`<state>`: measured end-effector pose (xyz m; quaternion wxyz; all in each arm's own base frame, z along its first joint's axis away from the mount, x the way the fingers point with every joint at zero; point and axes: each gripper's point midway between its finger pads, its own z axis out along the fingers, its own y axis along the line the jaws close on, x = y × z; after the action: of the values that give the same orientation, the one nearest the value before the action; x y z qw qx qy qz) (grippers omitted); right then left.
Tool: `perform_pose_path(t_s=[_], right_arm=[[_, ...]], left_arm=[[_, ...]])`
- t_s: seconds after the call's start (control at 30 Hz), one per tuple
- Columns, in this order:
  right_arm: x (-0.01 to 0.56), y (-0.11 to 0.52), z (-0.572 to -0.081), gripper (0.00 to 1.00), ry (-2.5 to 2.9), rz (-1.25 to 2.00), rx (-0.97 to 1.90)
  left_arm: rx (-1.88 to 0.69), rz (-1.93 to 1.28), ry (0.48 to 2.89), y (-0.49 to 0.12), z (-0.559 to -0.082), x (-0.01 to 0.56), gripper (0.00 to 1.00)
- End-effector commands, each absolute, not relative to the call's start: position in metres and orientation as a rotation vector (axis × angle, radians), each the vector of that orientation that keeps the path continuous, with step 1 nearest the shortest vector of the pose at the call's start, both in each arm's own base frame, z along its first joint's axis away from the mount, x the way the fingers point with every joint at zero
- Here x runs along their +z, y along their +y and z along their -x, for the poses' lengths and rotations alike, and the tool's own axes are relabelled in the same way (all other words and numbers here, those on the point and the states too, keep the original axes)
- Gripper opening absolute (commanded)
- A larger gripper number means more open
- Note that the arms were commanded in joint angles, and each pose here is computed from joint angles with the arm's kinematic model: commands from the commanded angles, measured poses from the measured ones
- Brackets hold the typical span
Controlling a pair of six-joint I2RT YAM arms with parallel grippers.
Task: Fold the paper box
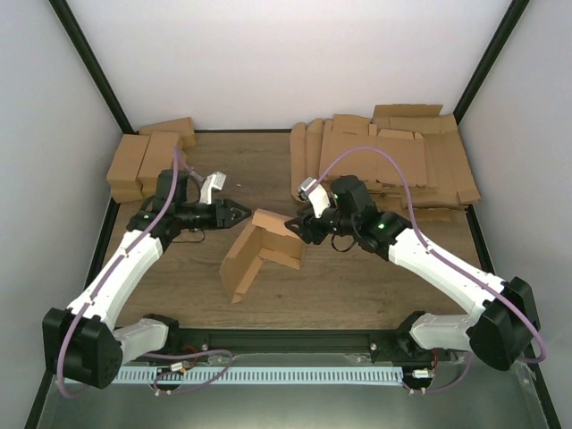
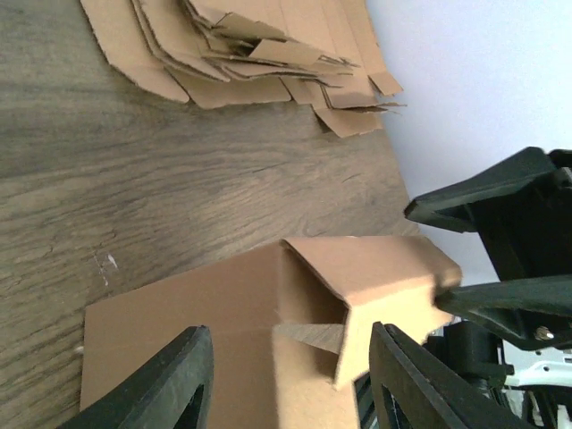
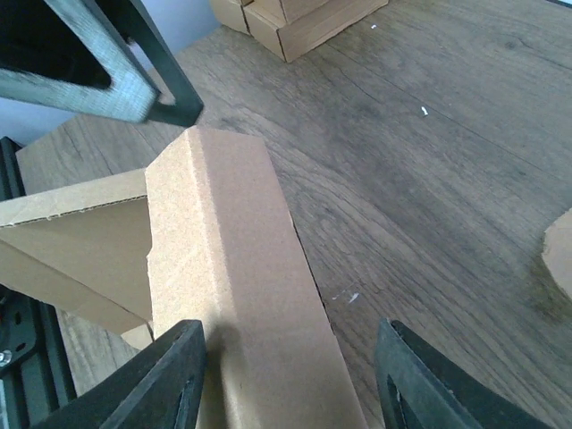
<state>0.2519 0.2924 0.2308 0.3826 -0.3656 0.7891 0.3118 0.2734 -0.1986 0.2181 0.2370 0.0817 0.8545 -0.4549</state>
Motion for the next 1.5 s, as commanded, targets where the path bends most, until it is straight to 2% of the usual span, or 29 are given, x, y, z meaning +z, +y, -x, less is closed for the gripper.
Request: perform_pose_path(t_s=[0.0,0.17,0.27,0.37,0.57,0.73,1.07,1.47], right_arm=[[0.229,0.289,-0.252,0.53,2.022,0.955,0.719],[0.232,0.292,-0.251,0.57,2.004,0.964,0.724],[0.237,0.296,-0.249,0.63,1.980,0.991,0.736],[0.236,0.303,-0.246,0.63,1.972,1.041,0.704],[0.218,0.308,-0.248,0.61,2.030,1.095,0.559],[0.210,0.309,-0.250,0.59,2.050,1.114,0.485],[0.202,0.313,-0.256,0.45,2.074,1.106,0.418],[0.201,0.313,-0.254,0.47,2.029,1.102,0.263]], left_arm=[[-1.201,-0.270,2.313,-0.195,-0.265,0.234,0.51],[-1.247,-0.294,2.321,-0.197,-0.253,0.231,0.50],[-1.226,-0.318,2.340,-0.195,-0.246,0.224,0.57],[-1.197,-0.321,2.388,-0.192,-0.244,0.210,0.57],[-1.195,-0.315,2.448,-0.192,-0.241,0.191,0.46],[-1.187,-0.330,2.455,-0.193,-0.241,0.189,0.43],[-1.197,-0.351,2.429,-0.194,-0.238,0.198,0.42],[-1.084,-0.328,2.513,-0.183,-0.239,0.181,0.31]])
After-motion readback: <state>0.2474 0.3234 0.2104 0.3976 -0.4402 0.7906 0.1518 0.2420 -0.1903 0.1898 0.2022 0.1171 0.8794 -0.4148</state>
